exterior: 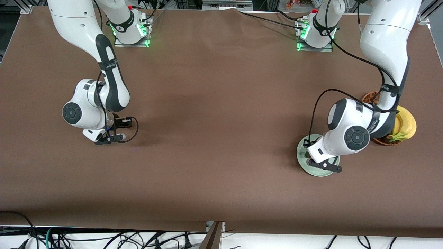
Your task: Collect all strawberries into plate
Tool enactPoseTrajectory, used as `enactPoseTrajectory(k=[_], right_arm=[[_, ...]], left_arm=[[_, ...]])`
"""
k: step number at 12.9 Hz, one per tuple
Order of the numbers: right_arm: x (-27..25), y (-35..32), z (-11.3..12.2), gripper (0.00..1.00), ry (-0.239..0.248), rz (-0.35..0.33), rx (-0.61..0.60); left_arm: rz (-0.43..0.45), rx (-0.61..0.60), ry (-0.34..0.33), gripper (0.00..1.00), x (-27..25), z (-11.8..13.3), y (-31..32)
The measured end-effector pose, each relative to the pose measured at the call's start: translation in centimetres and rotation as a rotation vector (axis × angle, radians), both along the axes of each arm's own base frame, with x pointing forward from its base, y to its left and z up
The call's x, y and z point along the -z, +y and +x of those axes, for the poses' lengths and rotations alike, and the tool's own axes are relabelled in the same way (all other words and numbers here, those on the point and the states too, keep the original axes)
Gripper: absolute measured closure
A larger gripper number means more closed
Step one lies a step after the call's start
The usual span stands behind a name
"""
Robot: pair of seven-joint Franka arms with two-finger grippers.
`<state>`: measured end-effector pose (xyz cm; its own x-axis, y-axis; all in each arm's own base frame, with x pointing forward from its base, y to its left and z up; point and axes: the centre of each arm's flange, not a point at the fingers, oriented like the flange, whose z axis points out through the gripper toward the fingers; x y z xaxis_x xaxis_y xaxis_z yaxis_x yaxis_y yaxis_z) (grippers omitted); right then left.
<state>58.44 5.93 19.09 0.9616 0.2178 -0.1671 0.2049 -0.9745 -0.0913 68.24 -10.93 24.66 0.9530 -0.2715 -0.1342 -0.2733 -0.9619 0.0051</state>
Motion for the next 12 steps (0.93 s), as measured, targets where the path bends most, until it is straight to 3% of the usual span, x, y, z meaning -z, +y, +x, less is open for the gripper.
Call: enactPoseTrajectory(k=[4,5,8,11,12], right_arm=[[-1.7,0.9,1.6,0.7,-0.03,0.013,-0.011],[-2.4,1.4,2.0,0.7,-0.021,0.022,-0.008],[-6.2,5.5,4.1,0.7,0.014,0.049,0.061],[-9.5,14.6,5.1,0.7,0.019,0.083,0.136],[-9.7,18.2,5.1,0.7,0.022,0.091,0.168]], left_arm=[[0.005,0.071,0.021,0.67,1.5,0.0,1.6],[0.006,0.075,0.025,0.61,1.8,0.0,1.6],[0.006,0.076,0.024,0.3,1.9,0.0,1.6],[-0.001,0.076,-0.013,0.0,0.3,1.0,1.3],[-0.006,0.078,-0.034,0.0,-1.0,1.5,1.0]])
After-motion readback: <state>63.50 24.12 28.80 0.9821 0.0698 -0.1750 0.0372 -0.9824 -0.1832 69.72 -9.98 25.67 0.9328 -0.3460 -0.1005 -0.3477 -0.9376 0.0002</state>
